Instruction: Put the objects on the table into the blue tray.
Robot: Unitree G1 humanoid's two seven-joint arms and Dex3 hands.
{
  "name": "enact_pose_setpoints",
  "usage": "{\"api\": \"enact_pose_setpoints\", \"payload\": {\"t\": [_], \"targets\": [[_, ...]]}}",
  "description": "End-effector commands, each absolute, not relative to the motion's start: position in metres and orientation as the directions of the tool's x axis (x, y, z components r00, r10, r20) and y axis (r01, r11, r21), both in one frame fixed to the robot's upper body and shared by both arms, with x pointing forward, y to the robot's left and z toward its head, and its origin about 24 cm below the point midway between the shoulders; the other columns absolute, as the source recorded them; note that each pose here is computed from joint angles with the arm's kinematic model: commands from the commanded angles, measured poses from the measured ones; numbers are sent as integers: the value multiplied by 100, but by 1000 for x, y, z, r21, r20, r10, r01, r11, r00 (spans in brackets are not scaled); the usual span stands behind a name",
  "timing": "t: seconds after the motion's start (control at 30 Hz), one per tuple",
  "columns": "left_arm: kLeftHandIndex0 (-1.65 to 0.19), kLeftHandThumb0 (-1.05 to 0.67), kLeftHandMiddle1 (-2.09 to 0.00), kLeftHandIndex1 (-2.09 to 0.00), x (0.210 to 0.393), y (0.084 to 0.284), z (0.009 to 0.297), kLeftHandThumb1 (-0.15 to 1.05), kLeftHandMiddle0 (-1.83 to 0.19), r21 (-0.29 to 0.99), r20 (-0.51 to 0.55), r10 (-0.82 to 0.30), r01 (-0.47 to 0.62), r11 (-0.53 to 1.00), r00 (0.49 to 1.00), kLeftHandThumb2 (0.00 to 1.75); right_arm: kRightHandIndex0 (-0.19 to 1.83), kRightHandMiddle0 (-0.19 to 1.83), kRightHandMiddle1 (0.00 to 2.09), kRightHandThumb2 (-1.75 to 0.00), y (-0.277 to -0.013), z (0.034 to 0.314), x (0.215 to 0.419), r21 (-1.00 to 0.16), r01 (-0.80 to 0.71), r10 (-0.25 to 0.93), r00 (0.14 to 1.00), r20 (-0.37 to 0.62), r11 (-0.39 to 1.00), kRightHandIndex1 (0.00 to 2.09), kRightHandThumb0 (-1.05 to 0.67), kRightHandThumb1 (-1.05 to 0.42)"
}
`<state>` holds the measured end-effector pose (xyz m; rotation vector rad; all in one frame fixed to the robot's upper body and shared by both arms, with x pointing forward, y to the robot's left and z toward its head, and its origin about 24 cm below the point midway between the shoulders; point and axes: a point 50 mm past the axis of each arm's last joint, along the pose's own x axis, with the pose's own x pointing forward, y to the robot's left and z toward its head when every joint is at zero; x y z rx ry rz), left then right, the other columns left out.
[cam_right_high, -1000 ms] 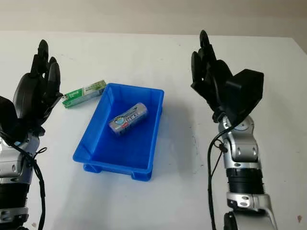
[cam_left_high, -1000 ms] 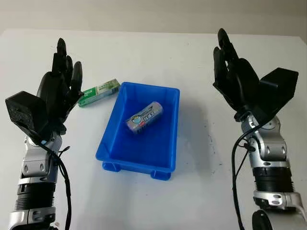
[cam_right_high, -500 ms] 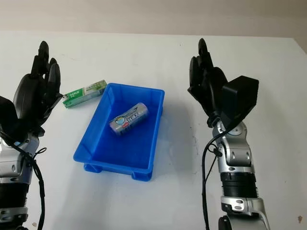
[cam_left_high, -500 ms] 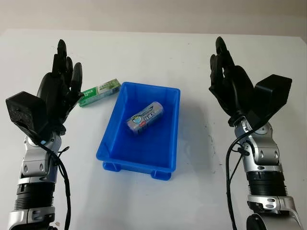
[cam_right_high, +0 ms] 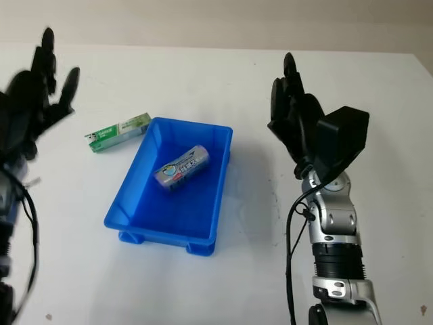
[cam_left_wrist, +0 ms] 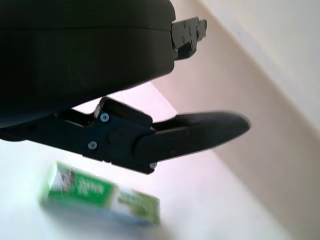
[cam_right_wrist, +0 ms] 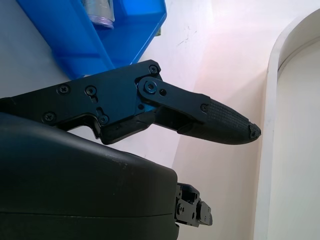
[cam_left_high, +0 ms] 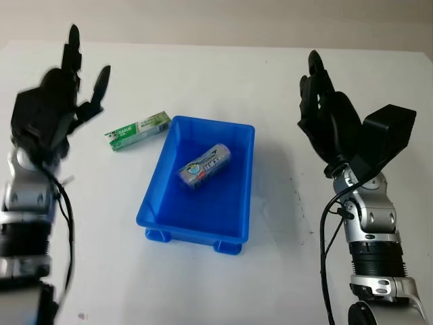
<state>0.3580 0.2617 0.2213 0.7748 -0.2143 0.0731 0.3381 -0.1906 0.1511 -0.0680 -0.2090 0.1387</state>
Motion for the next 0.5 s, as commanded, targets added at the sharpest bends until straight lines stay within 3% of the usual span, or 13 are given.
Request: {"api": "enact_pose_setpoints", "payload": {"t": [0.0,0.2,0.47], "targets": [[19,-73,-1,-1,365,261,230,105,19,735,182,-5,-133,665,983,37,-19,-19,0,-79,-192,159,338,-94,-126,145,963,228,987,0,-76,-105],[11,-71,-6,-6,384,256,224,105,6,862,76,20,-76,502,997,14,-19,-19,0,-79,-194,159,339,-83,-131,147,961,234,988,0,-75,-105],[8,-66,-5,-6,406,241,202,99,9,883,-85,-27,88,462,996,5,-19,-19,0,-78,-195,159,338,-78,-135,149,961,232,988,0,-75,-105]]}}
